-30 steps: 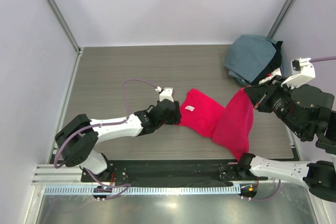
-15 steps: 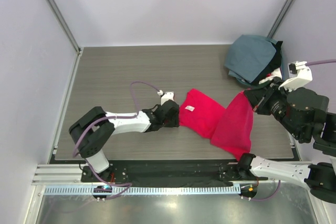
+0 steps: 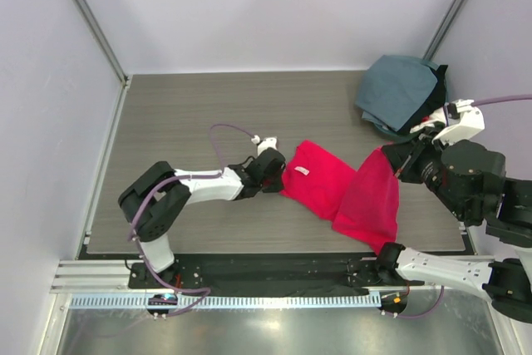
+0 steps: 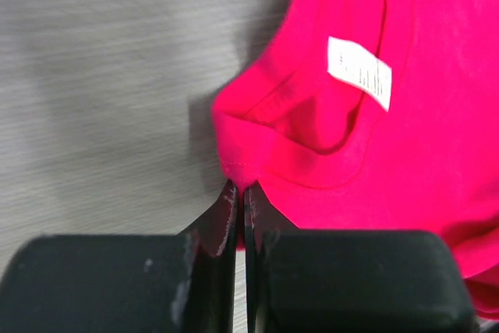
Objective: Fold and stack the t-shirts
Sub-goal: Flatten the tshirt out
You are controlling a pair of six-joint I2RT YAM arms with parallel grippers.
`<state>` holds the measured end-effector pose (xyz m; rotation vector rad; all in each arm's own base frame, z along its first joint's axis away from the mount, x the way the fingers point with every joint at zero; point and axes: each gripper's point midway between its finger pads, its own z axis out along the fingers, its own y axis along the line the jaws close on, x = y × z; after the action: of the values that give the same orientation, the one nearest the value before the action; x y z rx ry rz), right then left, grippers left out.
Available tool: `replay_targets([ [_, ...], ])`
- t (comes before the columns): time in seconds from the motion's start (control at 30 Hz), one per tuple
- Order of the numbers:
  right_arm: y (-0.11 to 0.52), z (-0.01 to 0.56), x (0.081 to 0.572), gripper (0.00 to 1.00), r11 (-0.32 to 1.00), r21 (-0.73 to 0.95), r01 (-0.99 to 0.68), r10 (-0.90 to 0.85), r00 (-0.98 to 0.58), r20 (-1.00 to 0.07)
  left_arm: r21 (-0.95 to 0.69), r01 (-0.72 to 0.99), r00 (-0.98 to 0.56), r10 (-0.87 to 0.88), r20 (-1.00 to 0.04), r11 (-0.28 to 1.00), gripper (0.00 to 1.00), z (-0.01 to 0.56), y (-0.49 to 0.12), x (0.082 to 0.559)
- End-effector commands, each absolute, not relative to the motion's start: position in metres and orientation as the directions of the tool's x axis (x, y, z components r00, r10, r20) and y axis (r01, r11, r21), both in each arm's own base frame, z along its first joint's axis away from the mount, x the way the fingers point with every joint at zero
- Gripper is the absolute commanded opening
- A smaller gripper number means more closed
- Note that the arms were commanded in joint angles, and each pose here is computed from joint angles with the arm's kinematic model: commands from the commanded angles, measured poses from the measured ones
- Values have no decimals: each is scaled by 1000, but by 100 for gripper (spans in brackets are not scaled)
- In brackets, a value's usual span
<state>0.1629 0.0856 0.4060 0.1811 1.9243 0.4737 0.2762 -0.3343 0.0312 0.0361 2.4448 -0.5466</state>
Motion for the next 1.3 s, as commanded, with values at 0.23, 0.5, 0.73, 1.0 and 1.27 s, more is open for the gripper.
replay_targets([
  [0.23,81,356,208,1,961,236,143,268,-285,-920,-548,11,-638,-416,-648,836,0,171,-234,349],
  [0.5,79,327,232,1,949,171,264,229,-204,-952,-566,-100,-434,-548,-715,818,0,261,-139,354],
  [0.73,69,282,294,1,953,209,222,282,-384,-879,-639,-162,-253,-658,-710,752,0,334,-70,346],
  [1.0,56,372,343,1,932,349,101,363,-307,-880,-678,-132,-154,-690,-707,723,0,419,-38,355],
  [1.27,78,445,282,1,905,392,-165,362,-181,-914,-643,-42,-99,-644,-759,764,0,471,-37,294],
])
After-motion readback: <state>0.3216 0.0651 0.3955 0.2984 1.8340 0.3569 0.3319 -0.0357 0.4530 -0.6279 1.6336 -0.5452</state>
